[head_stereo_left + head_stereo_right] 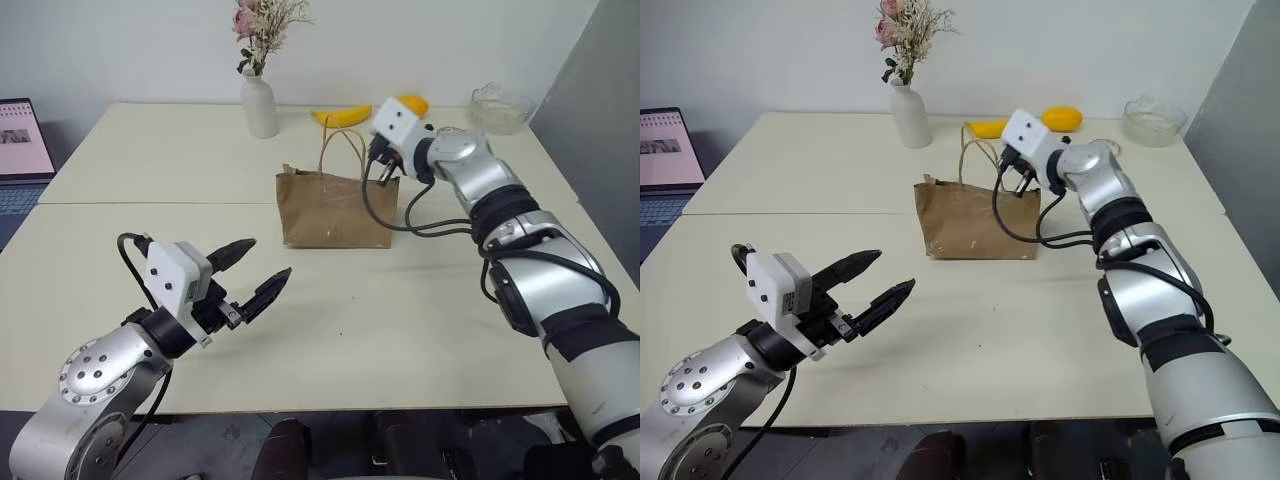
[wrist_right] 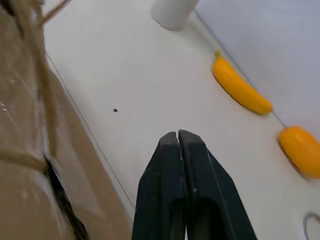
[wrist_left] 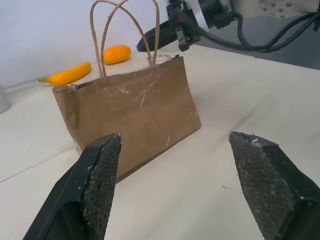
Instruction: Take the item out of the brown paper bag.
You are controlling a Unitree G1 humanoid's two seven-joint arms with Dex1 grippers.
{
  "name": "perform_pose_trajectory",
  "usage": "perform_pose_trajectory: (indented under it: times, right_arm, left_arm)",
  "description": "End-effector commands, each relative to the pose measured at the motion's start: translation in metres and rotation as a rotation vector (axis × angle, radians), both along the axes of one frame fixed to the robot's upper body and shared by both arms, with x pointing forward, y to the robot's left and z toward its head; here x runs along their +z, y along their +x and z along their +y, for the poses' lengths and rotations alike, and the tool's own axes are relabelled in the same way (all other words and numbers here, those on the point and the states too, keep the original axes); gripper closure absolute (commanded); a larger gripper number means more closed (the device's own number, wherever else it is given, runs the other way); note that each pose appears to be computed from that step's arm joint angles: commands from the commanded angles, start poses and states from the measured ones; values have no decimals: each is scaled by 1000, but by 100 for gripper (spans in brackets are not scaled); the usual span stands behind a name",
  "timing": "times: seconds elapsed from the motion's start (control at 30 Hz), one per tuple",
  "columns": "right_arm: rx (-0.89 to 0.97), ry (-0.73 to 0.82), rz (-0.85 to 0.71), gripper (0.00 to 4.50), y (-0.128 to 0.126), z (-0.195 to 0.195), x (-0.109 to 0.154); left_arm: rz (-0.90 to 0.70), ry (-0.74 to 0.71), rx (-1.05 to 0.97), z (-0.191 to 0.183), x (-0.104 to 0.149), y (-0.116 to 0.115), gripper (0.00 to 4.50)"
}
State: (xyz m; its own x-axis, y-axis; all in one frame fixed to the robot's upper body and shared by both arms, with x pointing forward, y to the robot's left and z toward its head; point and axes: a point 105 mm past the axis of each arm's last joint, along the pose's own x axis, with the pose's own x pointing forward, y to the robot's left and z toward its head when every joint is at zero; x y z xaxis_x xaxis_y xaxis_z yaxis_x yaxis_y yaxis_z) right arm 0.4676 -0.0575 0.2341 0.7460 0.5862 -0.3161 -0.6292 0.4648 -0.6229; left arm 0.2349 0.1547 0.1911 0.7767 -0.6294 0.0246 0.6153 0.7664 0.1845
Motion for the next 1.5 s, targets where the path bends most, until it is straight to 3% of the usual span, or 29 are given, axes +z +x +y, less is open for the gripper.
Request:
perform_pose_trajectory:
  times: [0.03, 0.27, 0.53, 0.97, 1.33, 1.5]
  right_arm:
    - [106, -121, -17, 447, -8, 13, 10]
    - [336, -297, 114, 447, -31, 7, -9]
    - [490, -348, 151, 447, -49, -1, -13]
    - [659, -413, 219, 447, -83, -8, -43]
    - [750, -399, 295, 447, -120, -26, -51]
    - [728, -249, 239, 447, -134, -31, -28]
  left_arm:
    - [-44, 34, -10, -2, 8, -7, 89]
    - [46, 135, -74, -3, -13, -26, 89]
    - [90, 184, -116, -2, -21, -42, 89]
    - [125, 184, -184, -12, -29, -52, 89]
    - [197, 170, -268, -18, -35, -66, 89]
    - [125, 218, -249, -11, -27, -49, 89]
